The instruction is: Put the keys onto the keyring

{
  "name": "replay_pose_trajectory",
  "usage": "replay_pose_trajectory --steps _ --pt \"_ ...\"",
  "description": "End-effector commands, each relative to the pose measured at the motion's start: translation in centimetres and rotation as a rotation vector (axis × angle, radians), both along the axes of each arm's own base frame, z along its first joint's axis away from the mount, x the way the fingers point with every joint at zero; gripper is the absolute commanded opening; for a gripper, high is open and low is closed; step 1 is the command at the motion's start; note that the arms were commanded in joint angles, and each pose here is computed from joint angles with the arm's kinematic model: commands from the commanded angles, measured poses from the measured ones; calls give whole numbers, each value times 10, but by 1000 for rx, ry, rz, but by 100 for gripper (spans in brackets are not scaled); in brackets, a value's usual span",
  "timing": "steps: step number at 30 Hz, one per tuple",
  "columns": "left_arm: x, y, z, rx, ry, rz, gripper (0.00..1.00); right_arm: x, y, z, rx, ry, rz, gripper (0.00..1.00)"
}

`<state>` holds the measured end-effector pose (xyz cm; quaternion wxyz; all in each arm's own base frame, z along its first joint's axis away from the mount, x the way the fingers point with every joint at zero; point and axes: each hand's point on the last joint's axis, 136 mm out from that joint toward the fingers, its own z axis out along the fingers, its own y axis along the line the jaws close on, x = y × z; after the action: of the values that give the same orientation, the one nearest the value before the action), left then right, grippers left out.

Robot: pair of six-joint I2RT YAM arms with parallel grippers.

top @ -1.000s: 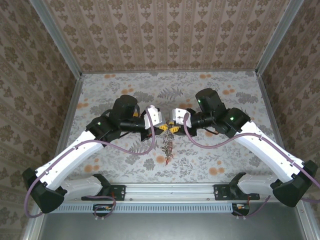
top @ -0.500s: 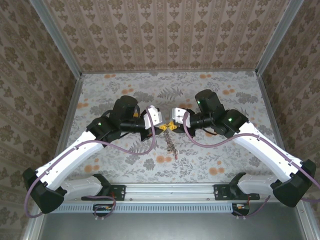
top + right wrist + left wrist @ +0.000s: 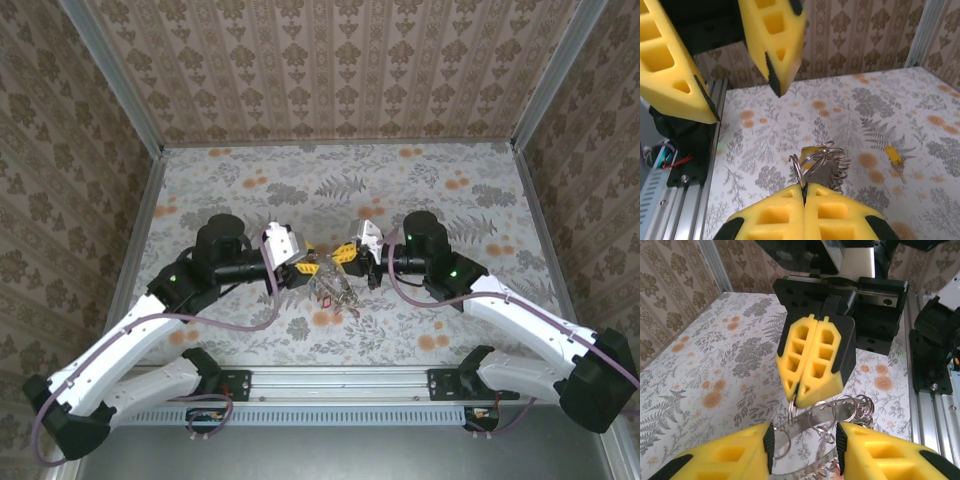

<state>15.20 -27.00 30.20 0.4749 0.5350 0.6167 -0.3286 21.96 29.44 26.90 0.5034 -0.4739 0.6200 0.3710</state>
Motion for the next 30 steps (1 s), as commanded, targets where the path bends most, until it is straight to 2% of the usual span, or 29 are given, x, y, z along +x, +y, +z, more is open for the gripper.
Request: replay_pose_trajectory --steps 1,7,13,16,19,22,25,30 --pt "0 2 -8 -25 53 28 42 -4 0 44 161 -68 4 0" --pt "14 -5 -18 -7 35 54 44 -8 0 42 173 -66 21 0" --pt "32 -13 -13 20 -41 69 43 -13 1 40 178 -58 44 0" --pt "37 -20 -9 5 -49 51 36 -13 1 38 172 -57 47 0" --pt "36 -28 -9 -2 -31 11 23 -12 2 35 164 -57 49 0" --pt "33 -36 -12 -9 0 -35 2 -12 3 32 157 -55 55 0" --pt "33 -37 -12 3 4 -43 0 -13 3 27 141 -52 60 0" --pt "29 -31 1 -24 -65 -43 0 -15 0 13 66 -72 65 0"
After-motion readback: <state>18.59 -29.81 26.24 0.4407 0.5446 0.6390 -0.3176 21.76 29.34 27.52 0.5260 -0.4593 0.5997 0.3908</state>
